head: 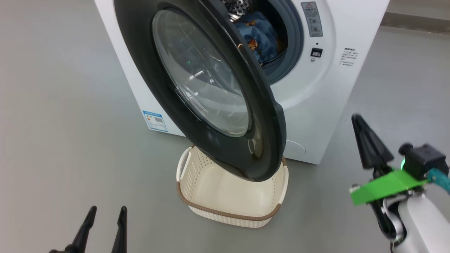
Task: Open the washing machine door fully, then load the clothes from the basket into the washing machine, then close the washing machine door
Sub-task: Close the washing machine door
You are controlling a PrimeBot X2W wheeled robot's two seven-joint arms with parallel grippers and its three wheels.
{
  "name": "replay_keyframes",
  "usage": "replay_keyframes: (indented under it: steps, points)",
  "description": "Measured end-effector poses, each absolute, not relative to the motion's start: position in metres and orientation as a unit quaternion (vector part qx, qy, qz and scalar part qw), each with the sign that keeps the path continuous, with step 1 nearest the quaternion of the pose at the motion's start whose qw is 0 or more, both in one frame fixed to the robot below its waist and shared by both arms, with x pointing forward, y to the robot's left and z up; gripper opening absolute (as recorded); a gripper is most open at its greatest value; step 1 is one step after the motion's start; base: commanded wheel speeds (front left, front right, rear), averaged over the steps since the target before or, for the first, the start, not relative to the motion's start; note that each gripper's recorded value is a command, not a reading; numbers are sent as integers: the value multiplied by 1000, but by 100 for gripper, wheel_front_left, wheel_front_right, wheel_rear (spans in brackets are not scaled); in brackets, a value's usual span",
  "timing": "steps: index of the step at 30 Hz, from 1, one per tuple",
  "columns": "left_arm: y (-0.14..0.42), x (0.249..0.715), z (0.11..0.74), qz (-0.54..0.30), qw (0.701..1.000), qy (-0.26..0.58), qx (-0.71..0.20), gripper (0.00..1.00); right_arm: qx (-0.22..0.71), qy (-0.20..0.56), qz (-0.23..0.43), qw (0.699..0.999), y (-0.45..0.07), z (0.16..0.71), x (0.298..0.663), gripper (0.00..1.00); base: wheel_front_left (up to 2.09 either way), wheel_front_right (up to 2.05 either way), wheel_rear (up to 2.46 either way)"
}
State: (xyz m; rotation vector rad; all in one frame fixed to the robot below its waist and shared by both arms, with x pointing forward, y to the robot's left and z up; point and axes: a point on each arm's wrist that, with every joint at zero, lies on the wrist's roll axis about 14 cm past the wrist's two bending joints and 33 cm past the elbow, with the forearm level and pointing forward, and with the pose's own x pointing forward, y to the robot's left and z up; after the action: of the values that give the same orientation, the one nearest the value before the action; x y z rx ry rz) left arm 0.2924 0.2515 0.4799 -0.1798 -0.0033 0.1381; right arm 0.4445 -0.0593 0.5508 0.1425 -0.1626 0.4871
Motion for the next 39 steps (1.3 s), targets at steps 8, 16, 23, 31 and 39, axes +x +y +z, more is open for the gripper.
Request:
replay_keyframes:
  steps: [8, 16, 23, 31, 39]
  points:
    - [252, 296, 480, 72, 993, -2, -91, 100, 93, -193, 288, 934, -25, 636, 461, 0, 0, 0, 0]
    - [251, 299, 490, 75, 992, -20, -97, 100, 119, -293, 374, 872, 26, 712, 423, 0, 0, 0, 0]
    - [256, 296, 494, 84, 991, -26, -96, 100, 133, -277, 464, 831, 78, 705, 379, 0, 0, 0, 0]
    - [260, 290, 498, 94, 990, -34, -95, 100, 122, -149, 513, 836, 112, 622, 358, 0, 0, 0, 0]
    - [261, 289, 497, 99, 990, -34, -97, 100, 108, -76, 495, 859, 107, 570, 366, 0, 0, 0, 0]
